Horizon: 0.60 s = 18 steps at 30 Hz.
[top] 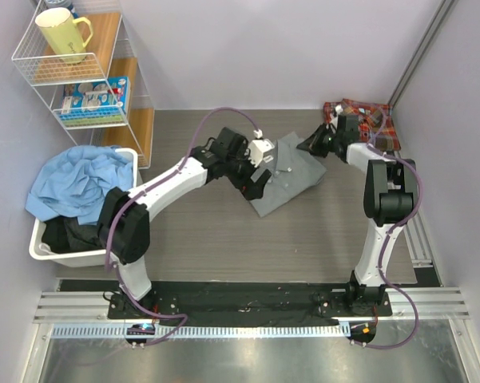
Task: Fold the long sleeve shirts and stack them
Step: Neatly place the folded shirt to the corner
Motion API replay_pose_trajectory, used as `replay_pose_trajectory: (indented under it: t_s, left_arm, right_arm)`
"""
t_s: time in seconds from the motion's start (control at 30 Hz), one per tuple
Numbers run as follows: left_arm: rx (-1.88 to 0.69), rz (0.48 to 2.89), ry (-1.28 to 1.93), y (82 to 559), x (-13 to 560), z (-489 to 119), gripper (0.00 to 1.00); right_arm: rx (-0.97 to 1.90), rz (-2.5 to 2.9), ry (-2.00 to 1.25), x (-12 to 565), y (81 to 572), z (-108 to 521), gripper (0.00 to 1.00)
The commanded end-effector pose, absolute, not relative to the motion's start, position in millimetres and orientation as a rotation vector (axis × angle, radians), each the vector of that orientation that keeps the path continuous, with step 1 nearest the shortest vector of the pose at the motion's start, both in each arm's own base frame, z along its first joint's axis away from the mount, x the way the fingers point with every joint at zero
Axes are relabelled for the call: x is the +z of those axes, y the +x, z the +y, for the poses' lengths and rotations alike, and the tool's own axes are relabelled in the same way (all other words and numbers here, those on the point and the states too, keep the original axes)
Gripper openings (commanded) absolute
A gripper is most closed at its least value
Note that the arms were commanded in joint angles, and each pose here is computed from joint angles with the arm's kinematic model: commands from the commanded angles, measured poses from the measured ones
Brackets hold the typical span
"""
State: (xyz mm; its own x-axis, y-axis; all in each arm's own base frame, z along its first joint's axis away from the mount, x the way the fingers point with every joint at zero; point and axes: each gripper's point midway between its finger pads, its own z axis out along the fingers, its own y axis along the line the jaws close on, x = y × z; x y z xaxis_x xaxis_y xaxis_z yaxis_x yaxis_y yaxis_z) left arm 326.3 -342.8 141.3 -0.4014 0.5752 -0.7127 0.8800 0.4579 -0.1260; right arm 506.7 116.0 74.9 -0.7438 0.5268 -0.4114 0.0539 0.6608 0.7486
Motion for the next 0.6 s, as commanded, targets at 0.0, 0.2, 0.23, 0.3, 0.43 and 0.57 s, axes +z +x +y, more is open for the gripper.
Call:
replay_pose_trajectory:
  t_s: [0.0, 0.2, 0.23, 0.3, 0.43, 0.57]
  left_arm:
    - [-0.659, 2.232, 1.243, 296.3, 130.1, -311.1, 1.00]
    - [-0.645, 2.275, 1.236, 289.2, 121.7, -295.5, 1.00]
    - [-0.646, 2.275, 1.234, 288.4, 121.3, -294.9, 1.00]
    - [-0.627, 2.280, 1.217, 289.5, 120.2, -291.8, 1.00]
    - [-0.615, 2.310, 1.201, 285.7, 112.1, -285.6, 1.00]
    - [-0.607, 2.318, 1.188, 283.9, 106.8, -282.2, 1.00]
  right_arm:
    - [0.620, 2.276, 0.149, 123.6, 538.5, 80.2, 0.01]
    - [0.405, 2.218, 0.079, 161.0, 586.5, 38.6, 0.01]
    - [0.365, 2.206, 0.065, 165.3, 592.3, 29.8, 0.01]
    - [0.332, 2.166, 0.050, 182.9, 605.9, 21.7, 0.01]
    - [0.247, 2.095, 0.020, 209.9, 625.5, 2.1, 0.01]
    - [0.174, 2.023, -0.002, 233.9, 641.4, -14.5, 0.01]
